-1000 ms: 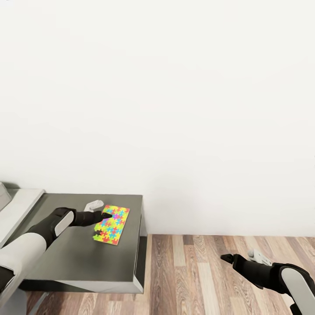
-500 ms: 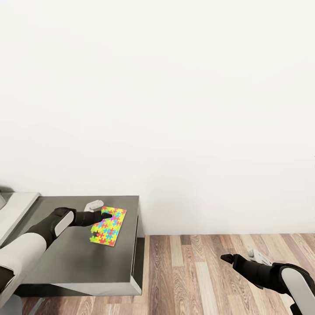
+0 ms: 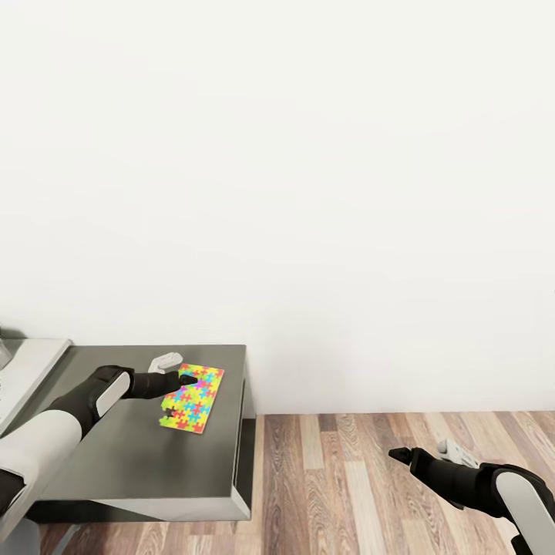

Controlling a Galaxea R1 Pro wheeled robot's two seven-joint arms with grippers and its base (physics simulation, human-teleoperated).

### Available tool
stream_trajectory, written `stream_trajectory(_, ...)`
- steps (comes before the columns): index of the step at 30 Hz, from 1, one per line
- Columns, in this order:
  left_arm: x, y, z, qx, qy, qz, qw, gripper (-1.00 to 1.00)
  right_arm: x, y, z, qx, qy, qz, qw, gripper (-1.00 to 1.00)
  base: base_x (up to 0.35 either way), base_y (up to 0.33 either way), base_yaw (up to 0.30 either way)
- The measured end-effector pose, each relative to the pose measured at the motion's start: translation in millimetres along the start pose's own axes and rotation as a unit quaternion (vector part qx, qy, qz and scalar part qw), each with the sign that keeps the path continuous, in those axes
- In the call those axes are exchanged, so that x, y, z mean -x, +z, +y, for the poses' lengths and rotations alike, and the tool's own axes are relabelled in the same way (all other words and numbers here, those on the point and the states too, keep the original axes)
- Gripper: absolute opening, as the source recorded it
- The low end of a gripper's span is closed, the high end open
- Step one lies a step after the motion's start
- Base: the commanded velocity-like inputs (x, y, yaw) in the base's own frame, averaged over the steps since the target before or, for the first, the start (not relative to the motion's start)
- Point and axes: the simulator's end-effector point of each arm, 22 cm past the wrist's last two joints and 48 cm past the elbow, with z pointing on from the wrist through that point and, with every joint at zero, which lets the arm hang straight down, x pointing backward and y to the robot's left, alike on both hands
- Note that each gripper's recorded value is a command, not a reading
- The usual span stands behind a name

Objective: Put all the toys in the child's room - the three board games (two on the bed and one on the table), the two jigsaw puzzles on the table, and the tennis ball on the table - inside the toy box on the table in the child's room.

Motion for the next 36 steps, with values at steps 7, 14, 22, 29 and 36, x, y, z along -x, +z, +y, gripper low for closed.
stream_trajectory(7, 0.1, 0.0, 0.3, 0.001, 0.0, 0.0, 1.0, 1.0, 0.0, 0.0, 0.0, 0.0, 0.0, 0.0, 1.0, 1.0, 0.0, 0.026, 0.0)
stream_trajectory(14, 0.3, -0.4, 1.3, 0.002, 0.0, -0.001, 1.0, 1.0, 0.0, 0.0, 0.0, 0.0, 0.0, 0.0, 1.0, 1.0, 0.0, 0.078, 0.0)
stream_trajectory(22, 0.1, 0.0, 1.0, 0.002, 0.001, 0.0, 1.0, 1.0, 0.0, 0.0, 0.0, 0.0, 0.0, 0.0, 1.0, 1.0, 0.0, 0.086, 0.0)
stream_trajectory(29, 0.2, -0.1, 0.9, 0.002, 0.001, 0.0, 1.0, 1.0, 0.0, 0.0, 0.0, 0.0, 0.0, 0.0, 1.0, 1.0, 0.006, 0.157, 0.0)
stream_trajectory(36, -0.4, 0.4, 0.8, 0.003, 0.001, 0.0, 1.0, 1.0, 0.0, 0.0, 0.0, 0.0, 0.0, 0.0, 1.0, 1.0, 0.011, 0.067, 0.0)
